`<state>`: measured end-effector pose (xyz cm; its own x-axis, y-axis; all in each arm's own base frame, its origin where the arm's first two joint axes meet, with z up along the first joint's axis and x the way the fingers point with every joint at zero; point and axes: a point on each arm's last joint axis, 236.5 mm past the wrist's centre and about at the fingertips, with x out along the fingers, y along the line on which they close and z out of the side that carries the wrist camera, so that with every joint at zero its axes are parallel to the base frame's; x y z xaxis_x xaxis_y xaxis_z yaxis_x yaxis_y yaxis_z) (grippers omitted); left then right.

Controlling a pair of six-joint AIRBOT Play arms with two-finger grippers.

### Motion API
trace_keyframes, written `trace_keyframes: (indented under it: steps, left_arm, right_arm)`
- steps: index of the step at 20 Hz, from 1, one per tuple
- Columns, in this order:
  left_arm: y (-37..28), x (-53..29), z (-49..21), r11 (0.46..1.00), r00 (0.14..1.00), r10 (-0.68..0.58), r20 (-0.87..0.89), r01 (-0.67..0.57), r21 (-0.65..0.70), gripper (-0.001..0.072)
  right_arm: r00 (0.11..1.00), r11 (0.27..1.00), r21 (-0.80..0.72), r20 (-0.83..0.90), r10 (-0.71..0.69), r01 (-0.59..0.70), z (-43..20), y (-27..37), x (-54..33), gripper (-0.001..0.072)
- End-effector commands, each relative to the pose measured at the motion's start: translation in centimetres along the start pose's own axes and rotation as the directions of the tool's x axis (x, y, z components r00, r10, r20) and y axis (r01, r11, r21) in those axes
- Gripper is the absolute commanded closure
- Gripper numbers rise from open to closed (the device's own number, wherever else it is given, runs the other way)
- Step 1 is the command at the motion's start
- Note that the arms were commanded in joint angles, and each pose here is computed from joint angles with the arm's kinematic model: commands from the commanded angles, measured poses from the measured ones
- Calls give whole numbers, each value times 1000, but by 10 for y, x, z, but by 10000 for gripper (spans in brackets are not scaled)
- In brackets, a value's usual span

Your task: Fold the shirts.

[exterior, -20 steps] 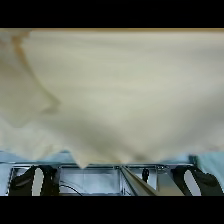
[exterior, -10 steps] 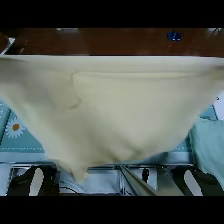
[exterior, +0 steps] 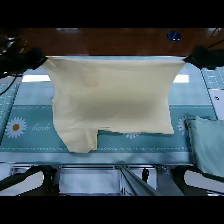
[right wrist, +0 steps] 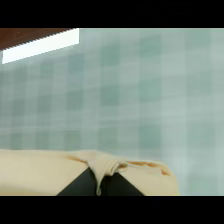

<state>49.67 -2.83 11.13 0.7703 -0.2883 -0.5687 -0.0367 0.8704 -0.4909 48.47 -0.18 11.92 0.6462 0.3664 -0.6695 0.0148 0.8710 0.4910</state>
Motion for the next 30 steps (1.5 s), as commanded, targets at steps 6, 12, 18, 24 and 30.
trace_keyframes:
  steps: [6,12,18,24,30]
  left_arm:
    - [37,134,-40,987,991,42,-124,-61,-152,685]
    - [58,153,-69,980,973,50,-226,-91,-175,685]
    - [58,98,-98,1000,849,10,-528,2,22,685]
    - [99,71,-142,980,698,188,-691,-84,182,685]
    - [99,73,-171,980,620,189,-761,-69,188,685]
  right_arm:
    - [993,986,167,-109,43,-25,9,-52,126,690]
    - [982,983,181,-184,39,-5,-18,-64,155,689]
    - [910,995,96,-411,60,-22,-65,-63,118,689]
    - [795,989,12,-597,-110,147,-113,-114,92,689]
    - [746,988,16,-658,-108,157,-146,-115,101,689]
